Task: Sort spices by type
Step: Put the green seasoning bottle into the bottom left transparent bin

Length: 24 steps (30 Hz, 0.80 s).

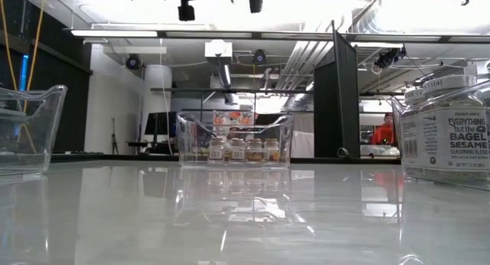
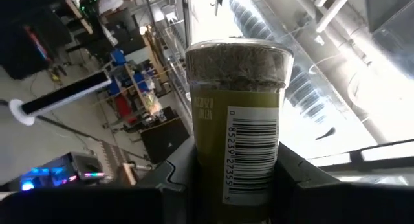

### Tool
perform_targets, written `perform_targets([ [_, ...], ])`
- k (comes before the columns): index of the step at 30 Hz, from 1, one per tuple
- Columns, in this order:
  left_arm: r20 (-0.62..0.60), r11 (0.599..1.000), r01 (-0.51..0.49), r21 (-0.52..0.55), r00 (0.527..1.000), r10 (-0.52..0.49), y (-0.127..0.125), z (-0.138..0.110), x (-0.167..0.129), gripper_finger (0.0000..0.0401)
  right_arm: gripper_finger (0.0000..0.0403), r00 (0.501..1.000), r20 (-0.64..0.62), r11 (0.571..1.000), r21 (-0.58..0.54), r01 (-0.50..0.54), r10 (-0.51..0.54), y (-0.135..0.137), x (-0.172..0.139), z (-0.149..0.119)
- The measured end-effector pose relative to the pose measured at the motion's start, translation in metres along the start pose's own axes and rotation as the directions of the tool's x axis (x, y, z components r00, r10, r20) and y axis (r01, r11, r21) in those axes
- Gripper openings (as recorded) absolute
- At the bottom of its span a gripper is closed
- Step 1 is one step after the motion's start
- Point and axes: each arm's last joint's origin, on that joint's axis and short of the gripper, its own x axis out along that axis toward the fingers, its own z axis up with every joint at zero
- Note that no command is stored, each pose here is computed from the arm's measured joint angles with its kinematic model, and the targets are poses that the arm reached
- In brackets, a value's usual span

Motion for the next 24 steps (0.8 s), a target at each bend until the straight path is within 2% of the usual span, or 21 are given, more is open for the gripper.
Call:
perform_targets([
  [3,0.002,1.000,0.005,-0.006,1.000,-0.005,0.000,-0.001,0.001,0.0090,0.0246,0.999,-0.007,0.999,0.003,-0.032,0.032,0.002,0.000,0.000],
  [17,-0.072,1.000,0.008,0.009,0.997,-0.007,-0.001,-0.019,0.001,0.0090,0.0245,0.999,-0.031,1.000,0.010,-0.028,0.028,0.001,0.000,0.000],
  [21,-0.049,1.000,-0.003,0.008,0.999,0.003,-0.001,-0.019,0.001,0.0093,0.0220,0.999,-0.039,1.000,-0.001,-0.029,0.029,0.001,0.000,-0.001],
  [24,-0.041,1.000,-0.004,0.008,0.999,0.005,-0.001,-0.018,0.001,0.0110,0.0194,0.999,-0.043,1.000,0.011,-0.025,0.025,0.000,0.000,-0.001],
])
